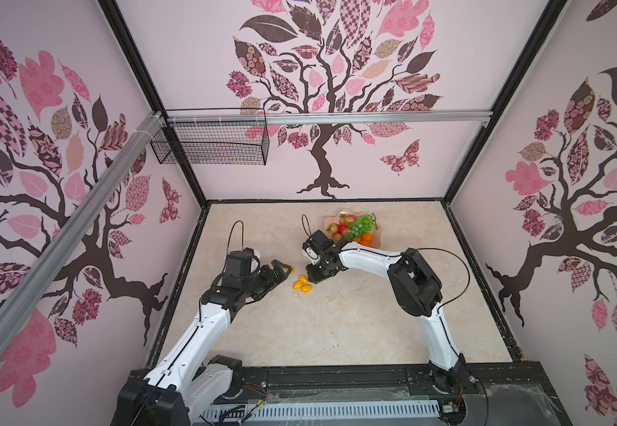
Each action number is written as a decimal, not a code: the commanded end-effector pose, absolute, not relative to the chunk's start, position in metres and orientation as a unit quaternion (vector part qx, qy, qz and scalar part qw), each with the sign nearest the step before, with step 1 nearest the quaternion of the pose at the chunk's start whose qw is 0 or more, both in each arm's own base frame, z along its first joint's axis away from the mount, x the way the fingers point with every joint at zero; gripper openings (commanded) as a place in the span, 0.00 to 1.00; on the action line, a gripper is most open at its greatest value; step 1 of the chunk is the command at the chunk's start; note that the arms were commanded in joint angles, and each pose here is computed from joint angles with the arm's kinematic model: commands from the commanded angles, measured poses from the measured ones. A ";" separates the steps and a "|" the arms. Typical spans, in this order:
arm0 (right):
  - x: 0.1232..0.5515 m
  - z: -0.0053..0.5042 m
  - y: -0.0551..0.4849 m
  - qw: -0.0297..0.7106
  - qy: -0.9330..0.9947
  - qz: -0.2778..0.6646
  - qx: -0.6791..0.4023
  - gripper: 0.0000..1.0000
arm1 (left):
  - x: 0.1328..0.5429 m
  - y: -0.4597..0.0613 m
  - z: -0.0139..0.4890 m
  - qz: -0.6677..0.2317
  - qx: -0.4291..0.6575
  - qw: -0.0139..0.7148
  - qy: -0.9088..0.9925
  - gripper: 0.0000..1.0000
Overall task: Arrange fruit in a fruit bowl
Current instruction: Pick up the fruit from the center of the table, then place the fruit in the fruit bowl, then pick up the fruit from the center of the table.
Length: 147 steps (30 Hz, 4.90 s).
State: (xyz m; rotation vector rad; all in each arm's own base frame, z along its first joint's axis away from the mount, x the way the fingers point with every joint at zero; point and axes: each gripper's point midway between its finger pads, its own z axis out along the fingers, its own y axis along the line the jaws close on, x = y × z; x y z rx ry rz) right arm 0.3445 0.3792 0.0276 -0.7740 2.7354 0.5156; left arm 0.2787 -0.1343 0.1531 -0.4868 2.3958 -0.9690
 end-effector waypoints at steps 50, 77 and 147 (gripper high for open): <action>0.474 0.081 0.255 0.215 0.963 0.149 -0.061 0.24 | 0.353 -0.235 0.170 -0.384 -0.053 0.231 0.892 0.98; 0.472 0.060 0.258 0.184 0.970 0.146 -0.067 0.30 | 0.350 -0.234 0.166 -0.380 -0.054 0.225 0.896 0.98; 0.385 0.004 0.466 0.176 0.917 0.135 -0.331 0.40 | 0.311 -0.060 0.161 -0.341 -0.252 0.292 0.857 0.98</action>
